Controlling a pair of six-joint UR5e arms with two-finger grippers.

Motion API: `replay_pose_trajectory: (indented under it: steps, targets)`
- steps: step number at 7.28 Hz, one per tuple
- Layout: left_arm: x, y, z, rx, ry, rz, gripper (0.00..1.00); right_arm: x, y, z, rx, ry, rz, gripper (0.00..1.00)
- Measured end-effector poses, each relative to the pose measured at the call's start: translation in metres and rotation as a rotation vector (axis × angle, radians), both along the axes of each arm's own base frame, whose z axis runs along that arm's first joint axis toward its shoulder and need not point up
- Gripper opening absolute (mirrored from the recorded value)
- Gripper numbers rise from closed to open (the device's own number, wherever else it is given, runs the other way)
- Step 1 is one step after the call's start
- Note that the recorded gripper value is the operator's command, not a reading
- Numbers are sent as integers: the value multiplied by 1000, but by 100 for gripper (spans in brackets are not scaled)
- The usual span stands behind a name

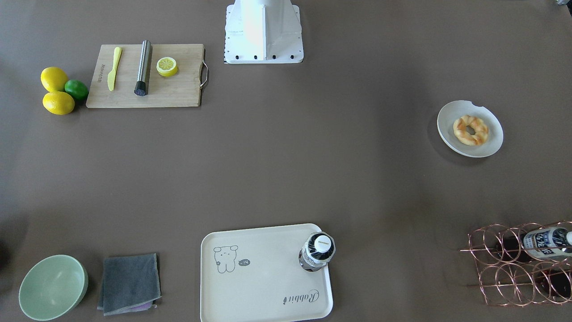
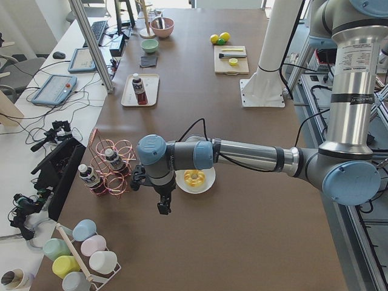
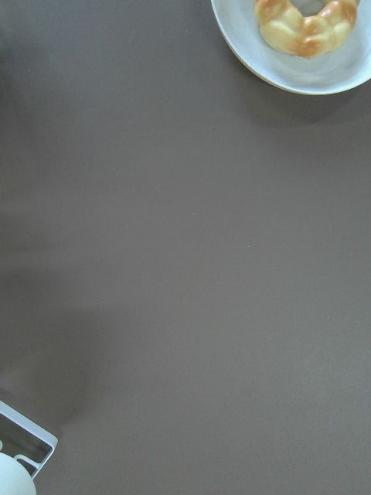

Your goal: Place donut on tray

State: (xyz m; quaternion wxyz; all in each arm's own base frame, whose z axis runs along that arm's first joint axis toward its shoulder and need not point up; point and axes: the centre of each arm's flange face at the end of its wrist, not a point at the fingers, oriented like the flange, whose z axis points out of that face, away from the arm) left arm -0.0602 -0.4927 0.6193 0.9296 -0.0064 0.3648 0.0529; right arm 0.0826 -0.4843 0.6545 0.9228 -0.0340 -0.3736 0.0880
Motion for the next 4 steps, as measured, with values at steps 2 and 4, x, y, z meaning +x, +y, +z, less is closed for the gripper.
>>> replay_pose_trajectory:
  steps: [2,4]
  targets:
    - [1,-1,-5,30,-4,4,98,0,0,0,-1,0,1,100]
    - [9,4,7,62,-6,23,98,0,1,0,-2,0,1,100]
